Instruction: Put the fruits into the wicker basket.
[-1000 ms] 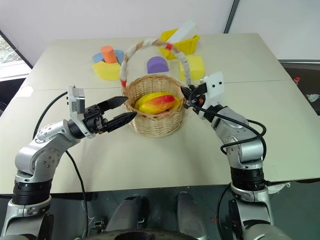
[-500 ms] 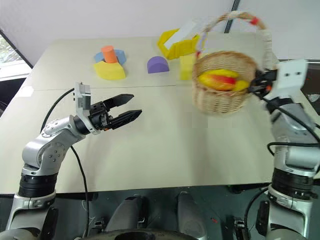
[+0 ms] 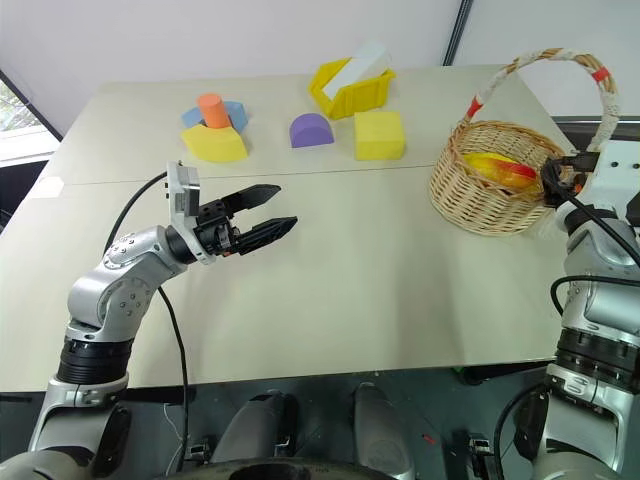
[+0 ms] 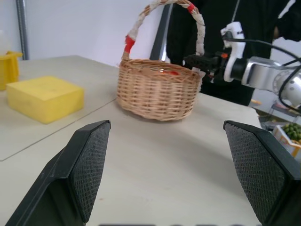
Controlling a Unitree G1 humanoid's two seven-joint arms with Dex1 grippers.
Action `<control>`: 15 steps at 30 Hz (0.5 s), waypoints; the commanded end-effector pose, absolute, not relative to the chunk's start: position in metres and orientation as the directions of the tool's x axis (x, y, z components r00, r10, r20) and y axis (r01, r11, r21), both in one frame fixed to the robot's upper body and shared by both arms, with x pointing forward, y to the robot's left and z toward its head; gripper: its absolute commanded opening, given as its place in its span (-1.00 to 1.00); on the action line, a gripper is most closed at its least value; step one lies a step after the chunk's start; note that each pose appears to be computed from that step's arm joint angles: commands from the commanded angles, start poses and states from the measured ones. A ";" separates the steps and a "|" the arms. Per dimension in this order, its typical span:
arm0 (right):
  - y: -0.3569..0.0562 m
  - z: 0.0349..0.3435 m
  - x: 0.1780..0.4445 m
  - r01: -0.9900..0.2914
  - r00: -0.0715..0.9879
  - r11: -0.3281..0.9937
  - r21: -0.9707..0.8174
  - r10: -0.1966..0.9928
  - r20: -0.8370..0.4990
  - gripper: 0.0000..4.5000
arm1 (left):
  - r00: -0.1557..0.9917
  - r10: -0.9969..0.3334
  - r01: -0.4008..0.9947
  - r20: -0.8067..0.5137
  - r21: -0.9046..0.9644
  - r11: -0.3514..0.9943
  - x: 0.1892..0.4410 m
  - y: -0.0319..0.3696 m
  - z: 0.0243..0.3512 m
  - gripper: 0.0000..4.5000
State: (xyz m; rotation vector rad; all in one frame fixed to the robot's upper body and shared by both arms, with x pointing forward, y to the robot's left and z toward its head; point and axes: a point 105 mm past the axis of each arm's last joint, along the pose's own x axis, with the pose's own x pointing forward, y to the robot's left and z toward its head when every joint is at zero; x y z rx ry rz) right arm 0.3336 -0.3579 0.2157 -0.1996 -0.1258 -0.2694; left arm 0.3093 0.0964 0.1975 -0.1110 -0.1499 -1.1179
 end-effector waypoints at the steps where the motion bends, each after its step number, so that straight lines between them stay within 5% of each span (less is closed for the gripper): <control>1: -0.362 0.250 0.305 0.280 0.942 0.930 -0.239 -0.217 0.258 0.54 | 0.464 -0.867 0.880 0.184 0.020 0.475 0.314 0.109 0.206 0.83; 5: -0.358 0.238 0.282 0.198 0.969 0.919 -0.340 -0.132 0.207 0.54 | 0.553 -0.828 0.830 0.097 0.028 0.558 0.321 0.131 0.187 0.83; 10: -0.306 0.200 0.267 -0.180 0.977 0.899 -0.399 0.211 0.036 0.54 | 0.702 -0.712 0.712 0.021 0.000 0.702 0.327 0.174 0.157 0.83; 13: -0.251 0.182 0.259 -0.458 0.881 0.819 -0.347 0.470 -0.054 0.54 | 0.807 -0.590 0.591 -0.022 0.015 0.807 0.326 0.209 0.138 0.83; 15: -0.235 0.176 0.259 -0.524 0.843 0.783 -0.335 0.532 -0.076 0.54 | 0.837 -0.546 0.547 -0.031 0.039 0.836 0.325 0.219 0.133 0.83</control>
